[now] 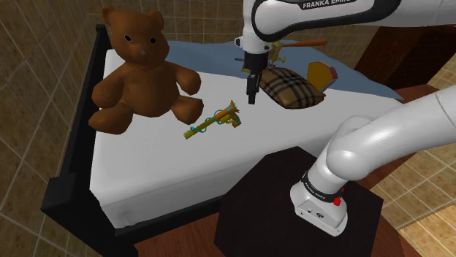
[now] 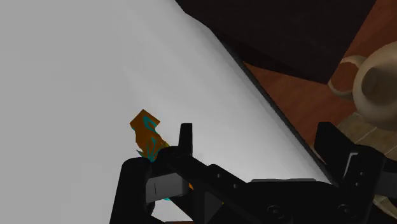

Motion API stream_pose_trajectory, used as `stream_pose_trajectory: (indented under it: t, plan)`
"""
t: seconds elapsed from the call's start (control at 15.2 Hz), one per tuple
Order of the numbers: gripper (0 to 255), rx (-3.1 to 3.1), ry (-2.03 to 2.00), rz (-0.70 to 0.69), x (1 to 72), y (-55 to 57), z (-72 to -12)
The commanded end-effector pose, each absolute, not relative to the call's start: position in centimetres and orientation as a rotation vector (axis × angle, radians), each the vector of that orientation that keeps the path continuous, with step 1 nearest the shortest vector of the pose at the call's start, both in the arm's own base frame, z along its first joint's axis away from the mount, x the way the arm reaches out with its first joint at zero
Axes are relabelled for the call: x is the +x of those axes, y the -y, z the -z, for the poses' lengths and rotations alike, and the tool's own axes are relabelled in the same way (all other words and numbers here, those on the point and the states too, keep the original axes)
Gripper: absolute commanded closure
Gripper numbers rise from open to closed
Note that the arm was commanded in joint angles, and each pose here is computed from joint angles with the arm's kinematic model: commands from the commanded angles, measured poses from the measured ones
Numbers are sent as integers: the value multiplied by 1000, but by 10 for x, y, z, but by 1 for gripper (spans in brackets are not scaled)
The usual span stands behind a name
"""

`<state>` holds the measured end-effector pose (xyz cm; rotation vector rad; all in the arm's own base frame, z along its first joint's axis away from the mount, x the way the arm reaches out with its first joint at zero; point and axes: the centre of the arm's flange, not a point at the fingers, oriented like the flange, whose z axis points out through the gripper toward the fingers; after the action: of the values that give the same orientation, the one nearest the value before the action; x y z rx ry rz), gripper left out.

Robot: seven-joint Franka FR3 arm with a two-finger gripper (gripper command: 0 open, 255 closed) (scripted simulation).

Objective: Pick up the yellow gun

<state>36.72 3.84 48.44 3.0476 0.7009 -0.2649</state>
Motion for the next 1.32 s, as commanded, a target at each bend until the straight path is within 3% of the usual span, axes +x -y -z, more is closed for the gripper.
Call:
stream_pose_trajectory:
  t: [0.0,0.92,1.25]
  plan:
    - [0,3012,-800,259,386,-44,-466]
    - [0,2699,-1408,225,506,-111,-347]
    - [0,2684,-1430,223,510,-115,-321]
